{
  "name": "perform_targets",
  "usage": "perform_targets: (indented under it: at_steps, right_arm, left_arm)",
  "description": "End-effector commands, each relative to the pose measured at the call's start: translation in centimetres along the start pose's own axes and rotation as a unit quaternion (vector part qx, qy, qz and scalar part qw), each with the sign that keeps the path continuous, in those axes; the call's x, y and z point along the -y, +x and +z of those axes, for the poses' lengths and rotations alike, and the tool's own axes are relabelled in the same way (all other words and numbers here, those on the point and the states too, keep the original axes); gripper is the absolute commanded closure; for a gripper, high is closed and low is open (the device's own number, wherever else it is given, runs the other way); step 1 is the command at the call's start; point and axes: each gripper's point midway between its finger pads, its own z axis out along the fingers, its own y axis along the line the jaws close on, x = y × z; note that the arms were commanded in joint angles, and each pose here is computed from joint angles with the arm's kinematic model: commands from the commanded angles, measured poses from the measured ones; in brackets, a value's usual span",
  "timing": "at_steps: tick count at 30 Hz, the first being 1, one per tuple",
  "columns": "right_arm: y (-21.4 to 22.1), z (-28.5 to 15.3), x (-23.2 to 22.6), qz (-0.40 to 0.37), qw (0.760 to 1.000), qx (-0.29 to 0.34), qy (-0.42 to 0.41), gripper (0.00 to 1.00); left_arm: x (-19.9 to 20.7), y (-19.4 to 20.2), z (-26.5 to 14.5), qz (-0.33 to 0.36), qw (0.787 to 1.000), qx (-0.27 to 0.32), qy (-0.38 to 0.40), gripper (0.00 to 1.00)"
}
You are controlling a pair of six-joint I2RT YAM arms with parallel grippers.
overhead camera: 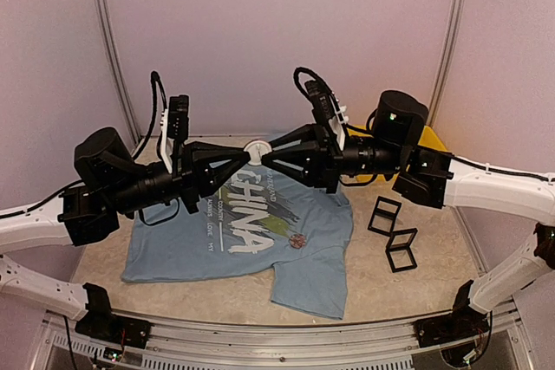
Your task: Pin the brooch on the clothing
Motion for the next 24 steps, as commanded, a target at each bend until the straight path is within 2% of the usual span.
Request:
perform_targets:
  at_steps: [1, 4, 9, 14, 17, 18, 21, 24]
  right_arm:
    - [-0.8, 0.5, -0.4, -0.014, 1.0, -0.008, -0.004, 0.62]
    - [-0.8, 0.8, -0.4, -0.008, 1.0, -0.012, -0.012, 0.6]
    - [-0.2, 1.2, 0.0, -0.002, 1.0, -0.024, -0.01, 0.64]
    - [0.1, 1.1, 0.0, -0.004, 1.0, -0.029, -0.009, 0.56]
    - [0.3, 1.0, 0.0, -0.007, 0.999, -0.034, -0.007, 0.55]
    - [0.3, 0.9, -0.1, -0.008, 0.999, -0.034, -0.006, 0.57]
    - [0.2, 1.0, -0.1, -0.005, 0.999, -0.033, -0.009, 0.73]
    - [0.1, 1.1, -0.3, -0.006, 0.999, -0.033, -0.014, 0.83]
  left_arm:
    - [0.5, -0.7, -0.2, 0.018, 1.0, 0.008, 0.008, 1.0]
    - [0.8, -0.7, -0.2, 0.025, 1.0, 0.007, 0.011, 1.0]
    - [1.1, -0.9, -0.2, 0.03, 0.999, 0.01, 0.016, 1.0]
    - [1.2, -1.0, -0.2, 0.031, 0.999, 0.012, 0.019, 1.0]
    - [1.4, -0.8, -0.3, 0.032, 0.999, 0.011, 0.021, 1.0]
    - [1.4, -0.8, -0.3, 0.032, 0.999, 0.009, 0.022, 1.0]
    - [1.8, -0.5, -0.1, 0.036, 0.999, 0.002, 0.032, 1.0]
    - [2.7, 0.0, 0.0, 0.058, 0.997, -0.009, 0.051, 1.0]
